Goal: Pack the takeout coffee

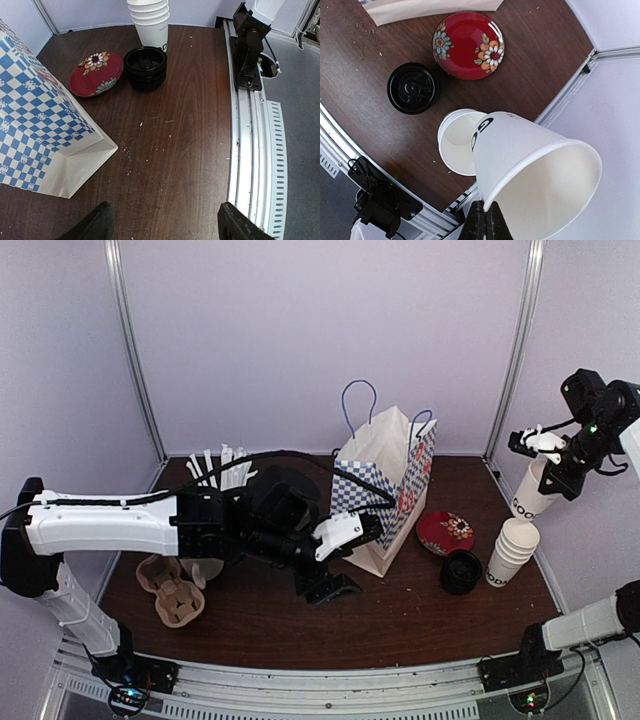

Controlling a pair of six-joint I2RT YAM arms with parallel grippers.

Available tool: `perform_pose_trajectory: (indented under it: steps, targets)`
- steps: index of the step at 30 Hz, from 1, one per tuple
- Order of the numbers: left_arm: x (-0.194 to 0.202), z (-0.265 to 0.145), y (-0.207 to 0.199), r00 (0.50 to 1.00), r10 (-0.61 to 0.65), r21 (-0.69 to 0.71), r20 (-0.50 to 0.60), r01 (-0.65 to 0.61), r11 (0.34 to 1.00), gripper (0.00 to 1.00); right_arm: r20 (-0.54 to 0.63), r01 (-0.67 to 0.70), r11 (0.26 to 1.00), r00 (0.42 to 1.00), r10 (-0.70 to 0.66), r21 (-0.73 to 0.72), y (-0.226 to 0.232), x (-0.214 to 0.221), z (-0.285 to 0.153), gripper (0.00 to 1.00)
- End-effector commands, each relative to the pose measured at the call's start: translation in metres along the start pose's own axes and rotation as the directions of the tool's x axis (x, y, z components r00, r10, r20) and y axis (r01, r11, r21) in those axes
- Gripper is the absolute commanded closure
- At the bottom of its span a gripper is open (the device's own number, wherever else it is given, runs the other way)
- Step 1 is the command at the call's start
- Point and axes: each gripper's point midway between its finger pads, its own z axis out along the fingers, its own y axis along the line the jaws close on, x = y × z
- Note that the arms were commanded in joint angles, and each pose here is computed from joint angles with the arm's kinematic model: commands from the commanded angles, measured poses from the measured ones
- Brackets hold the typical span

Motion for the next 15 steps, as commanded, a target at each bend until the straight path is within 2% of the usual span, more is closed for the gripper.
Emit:
perform_pose_trajectory:
  steps: [1,5,9,15]
  targets:
    - [-0.024,-0.019,0.008,1.000,0.017,-0.048,0.026,-0.016,0.999,0.26,-0.008,0.006,1.000,1.000,-0.006,-0.009,0.010,0.004,-0.030,1.00]
    - [-0.026,-0.036,0.029,1.000,0.028,-0.173,-0.004,-0.028,0.985,0.25,0.090,0.052,0.997,0.995,-0.047,-0.062,0.024,-0.019,-0.041,1.00]
    - [-0.021,-0.050,0.058,1.000,0.012,-0.328,-0.021,-0.018,0.945,0.23,0.170,0.149,0.976,0.978,-0.122,-0.158,0.046,-0.046,-0.027,1.00]
    - [-0.008,-0.081,0.105,0.993,-0.119,-0.532,0.017,0.110,0.840,0.23,0.267,0.305,0.923,0.933,-0.240,-0.236,0.093,-0.086,-0.001,1.00]
